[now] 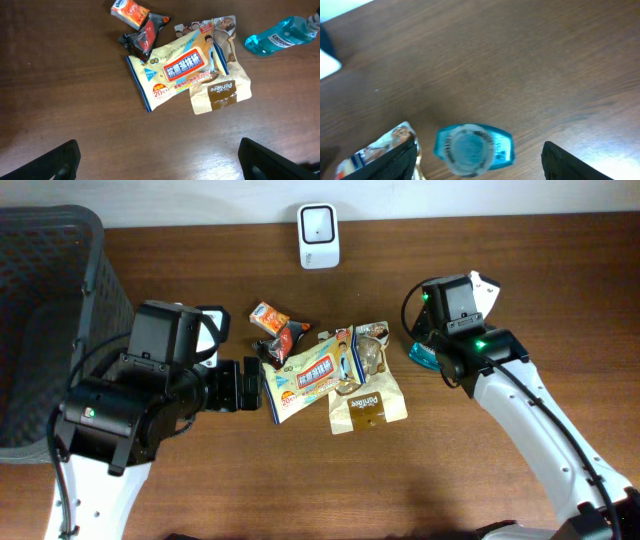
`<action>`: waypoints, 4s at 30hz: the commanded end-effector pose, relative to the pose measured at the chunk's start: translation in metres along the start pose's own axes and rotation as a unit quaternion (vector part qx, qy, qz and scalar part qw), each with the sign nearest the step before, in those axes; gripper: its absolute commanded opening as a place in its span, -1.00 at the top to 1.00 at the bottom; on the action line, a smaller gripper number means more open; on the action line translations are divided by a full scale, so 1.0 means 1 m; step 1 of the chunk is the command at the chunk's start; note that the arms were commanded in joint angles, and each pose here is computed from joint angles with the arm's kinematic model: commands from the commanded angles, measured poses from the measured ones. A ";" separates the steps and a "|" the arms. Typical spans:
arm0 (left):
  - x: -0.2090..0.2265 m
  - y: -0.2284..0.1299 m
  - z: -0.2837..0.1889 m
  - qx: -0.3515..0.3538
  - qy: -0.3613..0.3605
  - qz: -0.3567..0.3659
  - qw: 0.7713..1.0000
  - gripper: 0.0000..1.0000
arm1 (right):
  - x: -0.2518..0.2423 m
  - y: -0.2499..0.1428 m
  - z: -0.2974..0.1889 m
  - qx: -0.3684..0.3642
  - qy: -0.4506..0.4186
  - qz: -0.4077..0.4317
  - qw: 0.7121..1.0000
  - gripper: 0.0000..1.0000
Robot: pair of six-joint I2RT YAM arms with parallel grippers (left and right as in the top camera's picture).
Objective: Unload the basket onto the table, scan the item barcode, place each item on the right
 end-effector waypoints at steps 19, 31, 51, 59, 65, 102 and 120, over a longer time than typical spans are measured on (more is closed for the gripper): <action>0.001 0.001 -0.002 -0.003 0.004 0.005 1.000 -0.98 | 0.015 -0.004 0.036 -0.001 -0.006 -0.079 0.997 -0.06; 0.001 0.001 -0.002 -0.003 0.004 0.005 1.000 -0.98 | 0.021 -0.010 0.025 0.047 0.011 -0.071 0.996 0.16; 0.002 0.001 -0.002 -0.003 0.005 0.005 1.000 -0.98 | 0.022 0.011 0.020 0.037 0.021 -0.105 0.994 0.44; 0.001 0.001 -0.002 -0.003 0.004 0.005 1.000 -0.98 | 0.043 0.010 0.009 0.054 0.091 -0.266 0.958 0.48; 0.002 0.001 -0.002 -0.003 0.005 0.005 1.000 -0.98 | 0.035 0.009 0.013 0.058 0.083 -0.319 0.942 0.54; 0.001 0.001 -0.002 -0.003 0.004 0.005 1.000 -0.98 | 0.003 0.065 -0.062 0.157 0.036 -0.108 0.981 -0.97; 0.001 0.001 -0.002 -0.003 0.004 0.006 1.000 -0.98 | -0.071 -0.007 -0.107 0.179 0.027 -0.054 0.982 -0.97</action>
Point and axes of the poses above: each gripper's point midway between its finger pads, its own z axis out along the fingers, its own x axis along the line the jaws close on, y = z × x, the point moved 3 cm from there along -z, back along the fingers, and after that the axes turned 13 degrees about z, right-handed, at the moved point
